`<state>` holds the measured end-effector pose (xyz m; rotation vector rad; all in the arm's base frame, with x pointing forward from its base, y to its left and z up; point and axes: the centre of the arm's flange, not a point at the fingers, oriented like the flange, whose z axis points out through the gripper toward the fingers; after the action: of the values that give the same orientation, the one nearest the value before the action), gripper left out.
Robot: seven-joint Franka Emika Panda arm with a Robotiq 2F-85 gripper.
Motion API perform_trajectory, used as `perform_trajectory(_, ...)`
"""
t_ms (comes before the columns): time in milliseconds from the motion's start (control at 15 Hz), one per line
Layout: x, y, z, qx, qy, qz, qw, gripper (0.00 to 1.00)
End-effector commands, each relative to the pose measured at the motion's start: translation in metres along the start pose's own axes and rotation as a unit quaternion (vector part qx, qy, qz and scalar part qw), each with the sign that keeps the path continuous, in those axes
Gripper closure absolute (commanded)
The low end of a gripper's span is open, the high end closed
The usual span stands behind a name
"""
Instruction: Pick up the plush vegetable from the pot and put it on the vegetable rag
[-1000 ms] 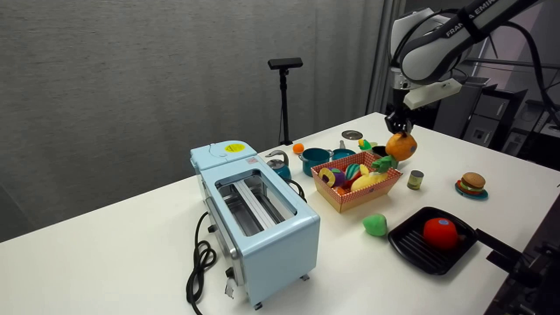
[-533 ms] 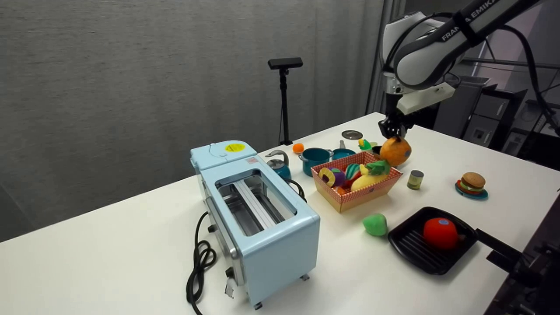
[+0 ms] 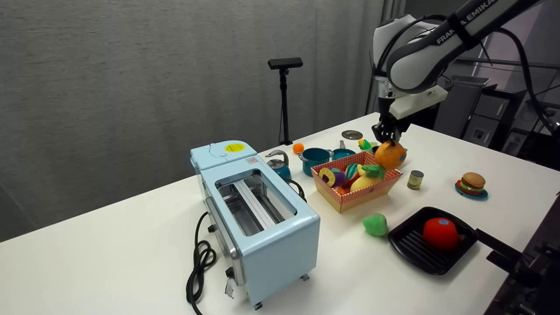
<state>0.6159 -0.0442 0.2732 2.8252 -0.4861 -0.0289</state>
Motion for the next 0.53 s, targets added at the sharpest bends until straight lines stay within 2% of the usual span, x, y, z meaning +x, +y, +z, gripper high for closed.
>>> perform_trajectory(0, 0.01, -0.019, -0.006, -0.016, -0.004, 0.004, 0.9999, 0.98)
perform_trajectory(467, 0.047, -0.019, -0.03, -0.023, -0.003, 0.01, 0.9997, 0.98)
